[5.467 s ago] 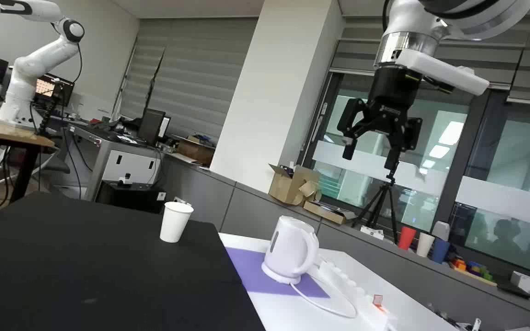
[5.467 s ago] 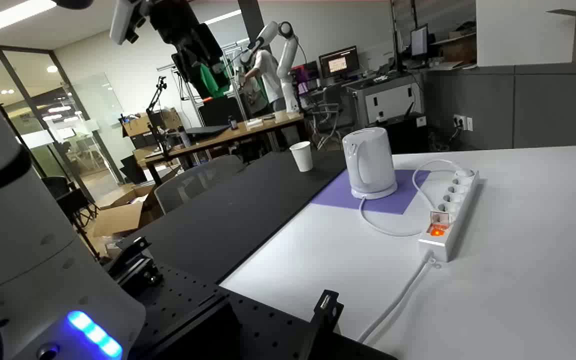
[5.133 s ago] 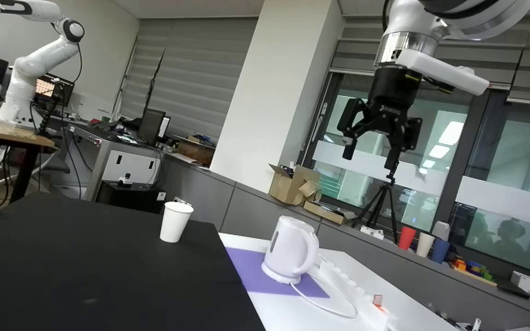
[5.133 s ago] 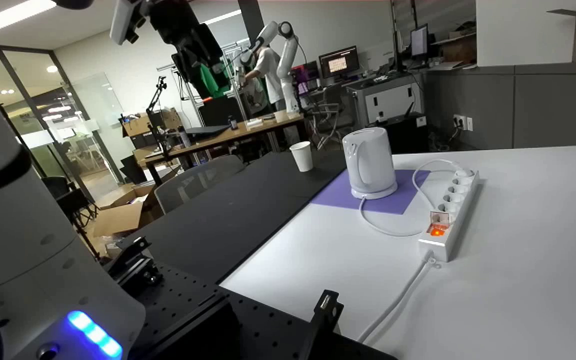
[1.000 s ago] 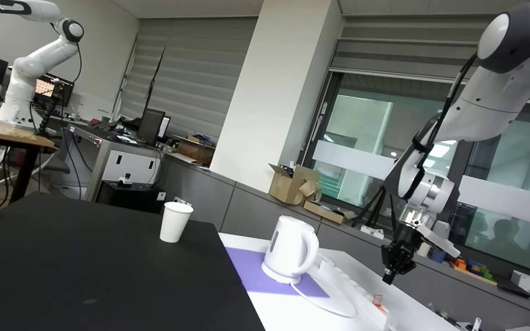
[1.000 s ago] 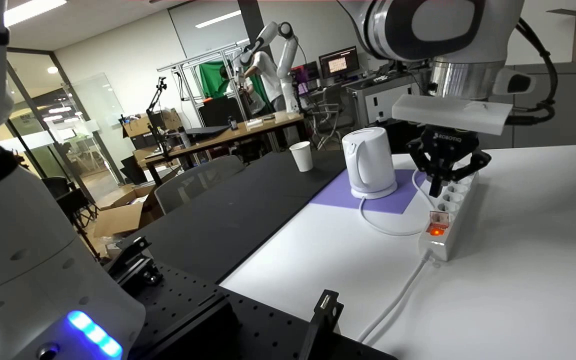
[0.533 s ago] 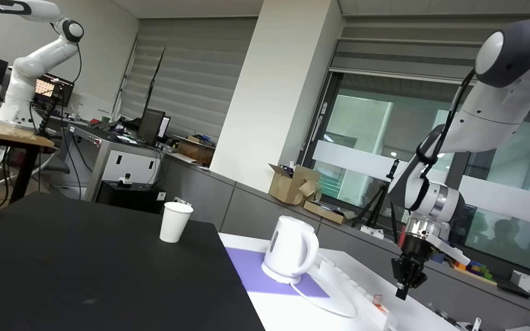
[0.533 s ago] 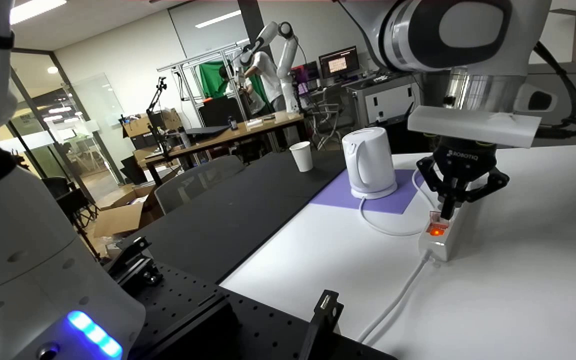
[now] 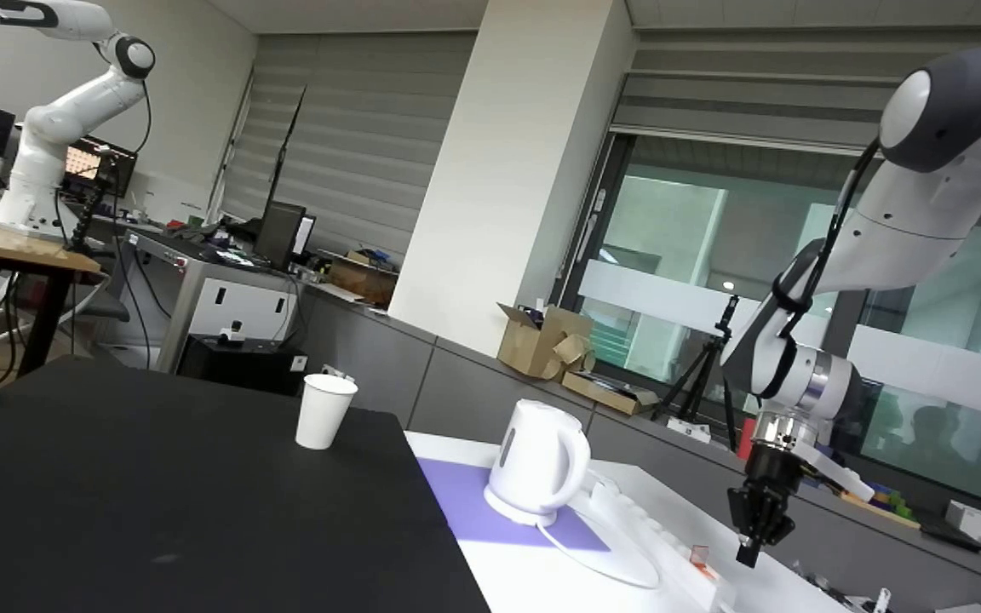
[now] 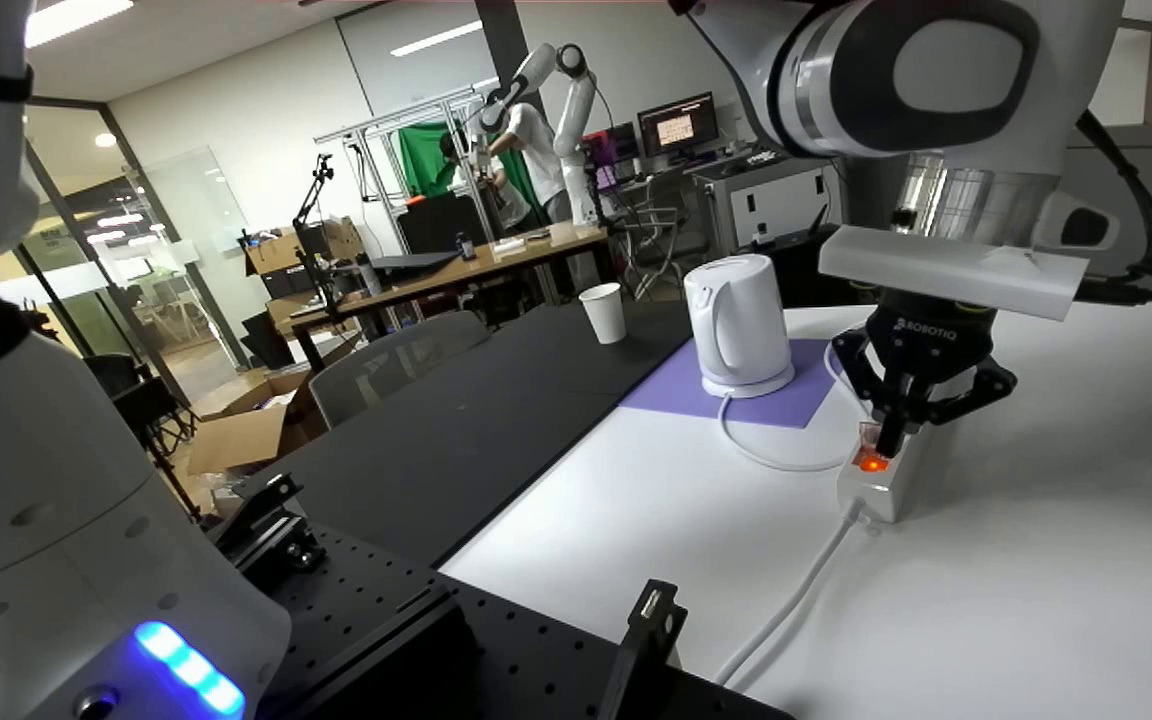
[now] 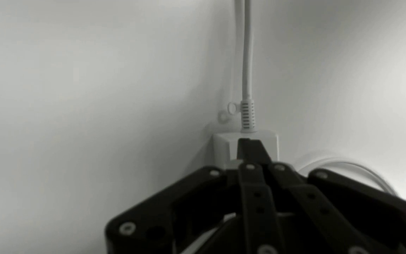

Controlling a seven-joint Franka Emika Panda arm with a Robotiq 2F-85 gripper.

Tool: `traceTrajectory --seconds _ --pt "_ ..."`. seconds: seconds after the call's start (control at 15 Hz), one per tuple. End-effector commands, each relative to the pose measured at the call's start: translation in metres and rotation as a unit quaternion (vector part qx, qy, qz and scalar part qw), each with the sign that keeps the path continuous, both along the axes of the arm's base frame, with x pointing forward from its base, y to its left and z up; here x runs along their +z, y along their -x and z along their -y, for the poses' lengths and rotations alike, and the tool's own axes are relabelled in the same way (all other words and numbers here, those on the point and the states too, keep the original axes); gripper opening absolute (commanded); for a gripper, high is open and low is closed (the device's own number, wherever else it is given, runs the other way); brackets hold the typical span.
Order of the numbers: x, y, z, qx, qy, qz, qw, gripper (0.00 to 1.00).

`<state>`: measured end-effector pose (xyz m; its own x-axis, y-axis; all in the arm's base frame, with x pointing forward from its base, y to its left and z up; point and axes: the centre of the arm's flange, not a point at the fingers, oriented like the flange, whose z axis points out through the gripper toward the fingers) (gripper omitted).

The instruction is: Turn off the switch of the extension cord

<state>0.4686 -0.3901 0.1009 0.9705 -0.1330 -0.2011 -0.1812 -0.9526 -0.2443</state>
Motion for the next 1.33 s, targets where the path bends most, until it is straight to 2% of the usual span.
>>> traceTrajectory --seconds 0.0,0.4,0.47,0.53,1.27 --pt "-0.004 -0.006 0.007 0.0 -0.009 0.017 0.9998 0.0" --pt "-0.009 -0.011 -0.001 0.028 0.002 0.051 0.9983 0.0" --pt "-0.009 -0.015 -0.001 0.006 0.016 0.045 0.9988 0.0" --pt "-0.008 -0.01 -0.003 0.024 0.004 0.042 0.9988 0.01" --pt "-0.014 -0.01 -0.003 0.025 0.007 0.049 0.9985 0.0"
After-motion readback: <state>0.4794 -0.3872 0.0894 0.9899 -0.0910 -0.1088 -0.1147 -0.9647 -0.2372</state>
